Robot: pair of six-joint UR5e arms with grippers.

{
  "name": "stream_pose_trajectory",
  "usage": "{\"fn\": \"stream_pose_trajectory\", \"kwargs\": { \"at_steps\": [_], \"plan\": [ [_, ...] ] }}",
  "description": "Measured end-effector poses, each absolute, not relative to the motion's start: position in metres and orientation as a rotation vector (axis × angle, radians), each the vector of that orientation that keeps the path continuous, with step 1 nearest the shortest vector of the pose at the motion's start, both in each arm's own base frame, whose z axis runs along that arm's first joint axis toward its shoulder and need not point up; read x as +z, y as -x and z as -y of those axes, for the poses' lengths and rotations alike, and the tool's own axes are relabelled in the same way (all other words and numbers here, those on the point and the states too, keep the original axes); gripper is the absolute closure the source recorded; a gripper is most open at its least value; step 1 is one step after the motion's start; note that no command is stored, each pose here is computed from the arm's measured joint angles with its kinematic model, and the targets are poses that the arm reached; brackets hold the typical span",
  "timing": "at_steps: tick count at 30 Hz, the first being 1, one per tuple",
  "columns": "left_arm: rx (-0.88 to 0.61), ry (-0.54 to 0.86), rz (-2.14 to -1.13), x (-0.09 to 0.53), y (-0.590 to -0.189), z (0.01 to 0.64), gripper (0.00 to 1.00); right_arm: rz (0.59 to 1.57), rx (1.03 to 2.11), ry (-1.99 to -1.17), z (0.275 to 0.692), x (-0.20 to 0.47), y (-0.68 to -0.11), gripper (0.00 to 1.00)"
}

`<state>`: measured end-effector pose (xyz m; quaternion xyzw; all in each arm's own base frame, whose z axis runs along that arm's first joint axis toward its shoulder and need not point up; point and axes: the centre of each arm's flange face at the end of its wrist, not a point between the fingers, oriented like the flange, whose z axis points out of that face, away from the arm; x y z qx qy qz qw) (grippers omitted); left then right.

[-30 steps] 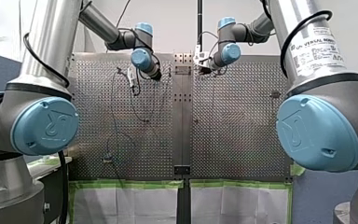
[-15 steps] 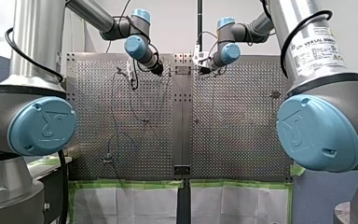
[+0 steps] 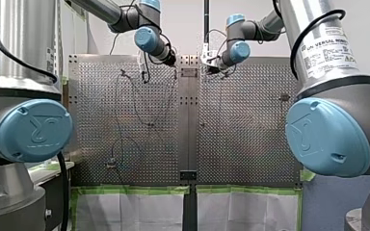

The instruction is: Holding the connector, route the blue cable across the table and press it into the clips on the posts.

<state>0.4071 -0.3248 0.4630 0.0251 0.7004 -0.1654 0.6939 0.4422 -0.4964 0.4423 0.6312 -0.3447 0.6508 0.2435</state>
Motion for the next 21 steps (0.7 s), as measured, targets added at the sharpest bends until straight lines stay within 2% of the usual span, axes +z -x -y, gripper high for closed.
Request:
{"fn": "stream_pose_trajectory", "kwargs": {
  "at_steps": [21],
  "plan": [
    [-0.378,-0.084,-1.584,0.451,-0.421,0.406,0.00,0.957,1.757,-1.721,0.496,0.449,-0.431,1.00]
  ]
}}
